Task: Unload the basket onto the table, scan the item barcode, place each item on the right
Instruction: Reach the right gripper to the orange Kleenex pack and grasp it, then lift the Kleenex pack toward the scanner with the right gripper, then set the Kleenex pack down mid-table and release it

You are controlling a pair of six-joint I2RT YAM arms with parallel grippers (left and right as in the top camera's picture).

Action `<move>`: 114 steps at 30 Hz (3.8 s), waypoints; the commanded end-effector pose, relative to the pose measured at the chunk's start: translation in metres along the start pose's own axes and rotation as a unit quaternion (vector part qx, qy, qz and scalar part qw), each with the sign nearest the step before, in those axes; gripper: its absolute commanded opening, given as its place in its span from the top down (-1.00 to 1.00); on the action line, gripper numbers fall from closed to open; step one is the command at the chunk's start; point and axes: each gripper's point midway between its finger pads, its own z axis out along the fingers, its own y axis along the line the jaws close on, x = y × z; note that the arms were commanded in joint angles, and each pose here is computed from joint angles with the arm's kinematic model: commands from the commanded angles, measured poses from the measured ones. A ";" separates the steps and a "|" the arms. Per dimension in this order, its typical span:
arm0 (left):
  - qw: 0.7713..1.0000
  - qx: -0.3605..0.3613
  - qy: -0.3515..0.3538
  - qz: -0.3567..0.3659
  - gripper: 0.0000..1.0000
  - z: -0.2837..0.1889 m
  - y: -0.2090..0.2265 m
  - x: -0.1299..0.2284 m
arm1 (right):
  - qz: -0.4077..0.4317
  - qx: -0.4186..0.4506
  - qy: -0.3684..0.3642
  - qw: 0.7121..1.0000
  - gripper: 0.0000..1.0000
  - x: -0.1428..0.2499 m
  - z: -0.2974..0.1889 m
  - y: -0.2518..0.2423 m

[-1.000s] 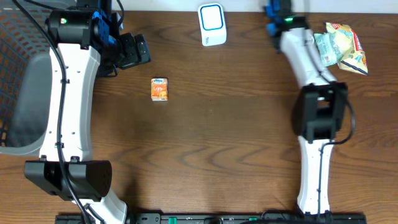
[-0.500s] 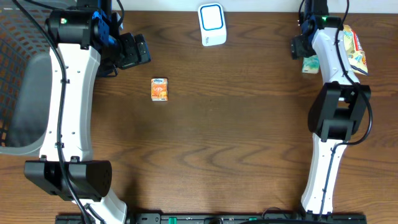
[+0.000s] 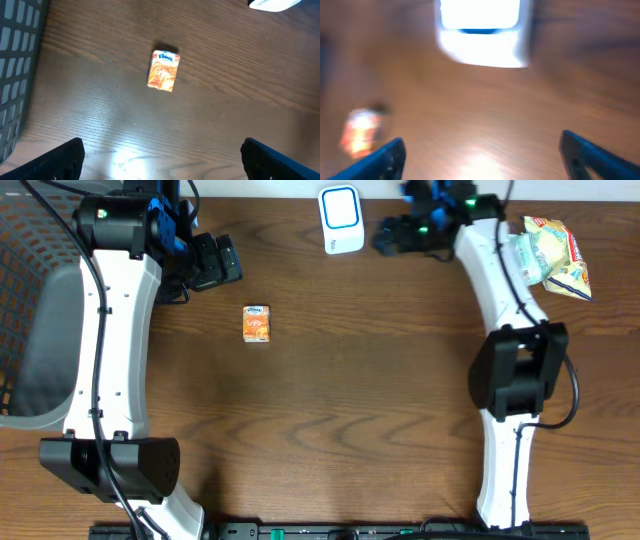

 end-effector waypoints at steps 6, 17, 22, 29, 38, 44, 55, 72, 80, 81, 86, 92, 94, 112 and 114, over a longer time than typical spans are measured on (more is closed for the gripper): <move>1.000 -0.008 0.000 0.000 -0.96 0.001 0.004 -0.002 | -0.031 -0.068 0.059 0.995 -0.69 0.043 0.047 0.128; 1.000 -0.008 -0.001 0.000 -0.96 0.001 0.005 -0.002 | -0.008 0.023 0.036 0.999 -0.44 0.095 0.118 0.177; 1.000 -0.008 0.000 0.000 -0.96 0.001 0.004 -0.002 | -0.009 0.046 0.025 0.999 -0.42 0.112 0.133 0.181; 1.000 -0.008 0.000 0.000 -0.96 0.001 0.004 -0.002 | -0.012 0.085 0.033 0.996 -0.37 0.132 0.143 0.161; 1.000 -0.008 0.000 0.000 -0.96 0.001 0.004 -0.002 | -0.010 0.226 0.038 0.973 -0.21 0.135 0.122 0.099; 1.000 -0.008 0.000 0.000 -0.96 0.001 0.004 -0.002 | -0.011 0.350 0.054 0.935 -0.21 0.131 0.063 0.047; 1.000 -0.008 0.000 0.000 -0.96 0.001 0.004 -0.002 | -0.041 0.279 0.043 0.958 -0.35 0.103 0.020 0.076; 1.000 -0.008 0.000 0.000 -0.96 0.001 0.004 -0.002 | -0.175 0.236 0.141 0.945 -0.24 0.158 0.099 0.084; 1.000 -0.008 0.000 0.000 -0.96 0.001 0.004 -0.002 | -0.171 0.258 0.159 0.938 0.69 0.165 0.098 0.068; 1.000 -0.008 -0.001 0.000 -0.96 0.001 0.005 -0.002 | -0.170 0.257 0.157 0.938 0.83 0.163 0.096 0.068; 1.000 -0.008 0.000 0.000 -0.96 0.001 0.004 -0.002 | -0.138 0.239 0.128 0.953 0.98 0.140 0.074 0.072; 1.000 -0.008 0.000 0.000 -0.96 0.001 0.004 -0.002 | -0.066 0.050 0.111 0.990 0.98 0.114 0.038 0.106; 1.000 -0.008 0.000 0.000 -0.96 0.001 0.004 -0.002 | -0.036 -0.041 0.116 0.992 0.98 0.111 0.029 0.120; 1.000 -0.008 0.000 0.000 -0.96 0.001 0.004 -0.002 | 0.162 -0.217 0.206 0.940 0.96 0.186 0.037 0.072; 1.000 -0.008 0.000 0.000 -0.96 0.001 0.004 -0.002 | 0.173 -0.157 0.216 0.948 0.80 0.195 0.037 0.044</move>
